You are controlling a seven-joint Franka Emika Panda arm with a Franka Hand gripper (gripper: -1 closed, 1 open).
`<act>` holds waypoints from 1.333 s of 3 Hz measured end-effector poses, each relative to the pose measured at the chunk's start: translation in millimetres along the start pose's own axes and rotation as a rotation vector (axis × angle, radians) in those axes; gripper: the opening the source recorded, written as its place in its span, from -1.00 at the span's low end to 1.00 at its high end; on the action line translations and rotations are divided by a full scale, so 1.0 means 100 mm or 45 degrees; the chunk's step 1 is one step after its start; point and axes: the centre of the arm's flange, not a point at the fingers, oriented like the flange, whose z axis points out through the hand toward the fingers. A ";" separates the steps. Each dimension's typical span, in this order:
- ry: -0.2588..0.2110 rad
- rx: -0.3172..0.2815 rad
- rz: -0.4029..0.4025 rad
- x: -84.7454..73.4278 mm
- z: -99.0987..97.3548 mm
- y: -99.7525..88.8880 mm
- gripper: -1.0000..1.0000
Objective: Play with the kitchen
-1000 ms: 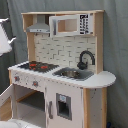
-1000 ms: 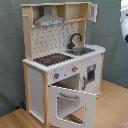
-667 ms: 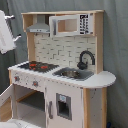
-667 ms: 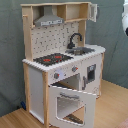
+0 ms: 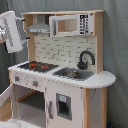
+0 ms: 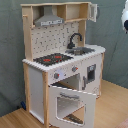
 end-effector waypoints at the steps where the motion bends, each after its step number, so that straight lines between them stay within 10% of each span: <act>1: -0.055 0.041 0.079 -0.09 0.07 -0.16 1.00; 4: -0.226 0.146 0.289 -0.23 0.21 -0.18 1.00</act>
